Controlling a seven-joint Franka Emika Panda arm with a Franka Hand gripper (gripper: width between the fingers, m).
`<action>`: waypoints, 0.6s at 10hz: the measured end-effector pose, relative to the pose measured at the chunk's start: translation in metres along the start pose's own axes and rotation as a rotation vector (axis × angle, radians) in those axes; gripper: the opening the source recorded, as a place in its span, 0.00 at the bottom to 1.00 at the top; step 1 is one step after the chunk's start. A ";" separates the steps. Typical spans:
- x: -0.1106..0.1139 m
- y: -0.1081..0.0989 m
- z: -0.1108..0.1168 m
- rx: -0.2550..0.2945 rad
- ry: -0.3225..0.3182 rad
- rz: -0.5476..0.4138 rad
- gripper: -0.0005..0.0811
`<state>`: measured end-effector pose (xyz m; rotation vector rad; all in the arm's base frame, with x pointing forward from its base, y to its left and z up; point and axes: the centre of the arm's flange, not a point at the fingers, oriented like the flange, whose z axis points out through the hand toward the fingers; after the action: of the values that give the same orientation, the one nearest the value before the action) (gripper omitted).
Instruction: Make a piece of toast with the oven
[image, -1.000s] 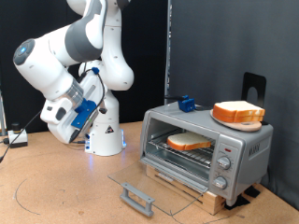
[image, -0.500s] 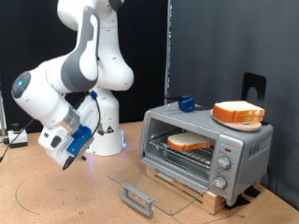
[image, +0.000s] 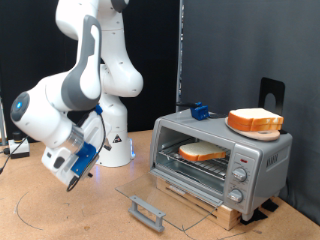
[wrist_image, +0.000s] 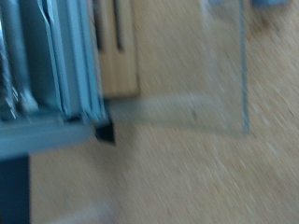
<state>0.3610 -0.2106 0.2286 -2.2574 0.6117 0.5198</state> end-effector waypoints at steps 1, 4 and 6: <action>0.007 0.006 0.014 0.108 0.008 0.043 1.00; 0.017 0.014 0.021 0.158 0.028 0.044 1.00; 0.028 0.026 0.031 0.163 0.106 0.019 1.00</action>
<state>0.3636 -0.2115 0.1794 -2.1366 0.7043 0.3479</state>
